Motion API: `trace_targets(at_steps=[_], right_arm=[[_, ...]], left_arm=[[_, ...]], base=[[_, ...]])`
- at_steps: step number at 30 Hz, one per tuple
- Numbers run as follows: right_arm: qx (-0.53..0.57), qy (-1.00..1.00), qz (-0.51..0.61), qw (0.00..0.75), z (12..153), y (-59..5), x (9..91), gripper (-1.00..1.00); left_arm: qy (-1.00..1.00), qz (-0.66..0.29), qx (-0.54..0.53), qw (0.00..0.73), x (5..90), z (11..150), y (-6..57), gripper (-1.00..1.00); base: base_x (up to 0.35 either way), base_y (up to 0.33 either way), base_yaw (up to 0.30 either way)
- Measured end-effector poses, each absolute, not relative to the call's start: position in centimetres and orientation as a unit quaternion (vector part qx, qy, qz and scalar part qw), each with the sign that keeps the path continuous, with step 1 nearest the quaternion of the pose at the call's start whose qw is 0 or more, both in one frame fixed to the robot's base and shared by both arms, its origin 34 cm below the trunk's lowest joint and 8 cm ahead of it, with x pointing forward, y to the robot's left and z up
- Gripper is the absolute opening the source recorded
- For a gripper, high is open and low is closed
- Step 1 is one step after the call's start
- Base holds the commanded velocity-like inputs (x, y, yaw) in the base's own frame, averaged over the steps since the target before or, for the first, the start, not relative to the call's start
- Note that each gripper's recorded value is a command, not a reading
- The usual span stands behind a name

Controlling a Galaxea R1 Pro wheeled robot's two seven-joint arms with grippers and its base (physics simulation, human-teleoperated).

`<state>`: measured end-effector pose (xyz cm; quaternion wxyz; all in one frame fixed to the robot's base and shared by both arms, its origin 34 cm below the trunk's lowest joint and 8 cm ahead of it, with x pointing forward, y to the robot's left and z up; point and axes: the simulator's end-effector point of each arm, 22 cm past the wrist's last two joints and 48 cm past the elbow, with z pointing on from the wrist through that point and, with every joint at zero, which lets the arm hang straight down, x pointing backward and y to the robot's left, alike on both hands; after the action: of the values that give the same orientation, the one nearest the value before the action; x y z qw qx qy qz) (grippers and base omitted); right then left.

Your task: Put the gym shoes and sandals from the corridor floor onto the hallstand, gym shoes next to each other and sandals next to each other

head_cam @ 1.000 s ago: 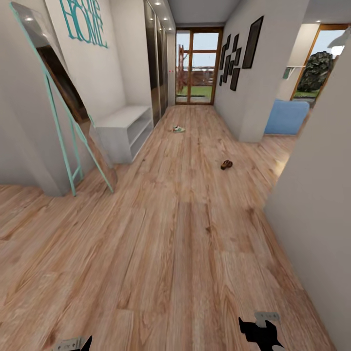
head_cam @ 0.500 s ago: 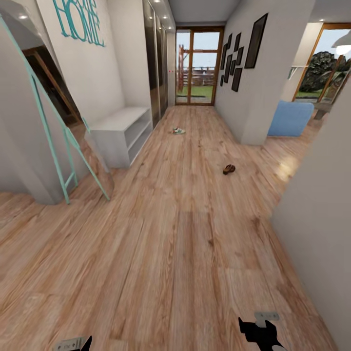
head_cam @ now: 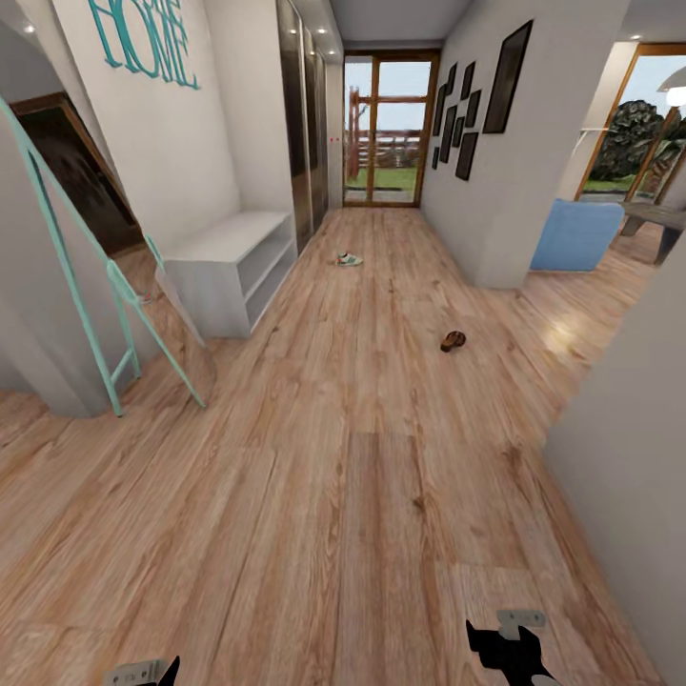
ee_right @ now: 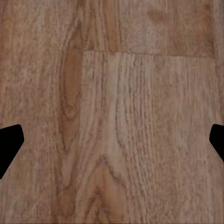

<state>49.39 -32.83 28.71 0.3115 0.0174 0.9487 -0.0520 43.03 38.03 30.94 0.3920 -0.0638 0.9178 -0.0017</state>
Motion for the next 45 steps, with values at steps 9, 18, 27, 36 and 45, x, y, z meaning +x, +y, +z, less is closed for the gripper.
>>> trace_targets(at_steps=[9,18,27,36,45], right_arm=[[0.017,0.949,-0.052,0.312,28.70,-32.75,49.38,1.00],[0.017,0.949,-0.052,0.311,28.70,-32.74,49.38,1.00],[0.017,0.949,-0.052,0.312,28.70,-32.74,49.39,1.00],[0.017,0.949,-0.051,0.311,28.70,-32.74,49.38,1.00],[0.017,0.949,-0.051,0.311,28.69,-32.73,49.37,1.00]], left_arm=[[0.918,-0.002,-0.064,0.392,43.03,30.94,38.02,1.00],[0.918,-0.002,-0.064,0.392,43.04,30.95,38.04,1.00],[0.918,-0.002,-0.064,0.392,43.04,30.95,38.04,1.00],[0.918,-0.002,-0.064,0.392,43.05,30.95,38.04,1.00],[0.918,-0.002,-0.064,0.392,43.04,30.95,38.04,1.00]], base=[[0.336,0.000,0.000],[0.336,0.000,0.000],[0.337,0.000,0.000],[0.336,0.000,0.000],[0.336,0.000,0.000]])
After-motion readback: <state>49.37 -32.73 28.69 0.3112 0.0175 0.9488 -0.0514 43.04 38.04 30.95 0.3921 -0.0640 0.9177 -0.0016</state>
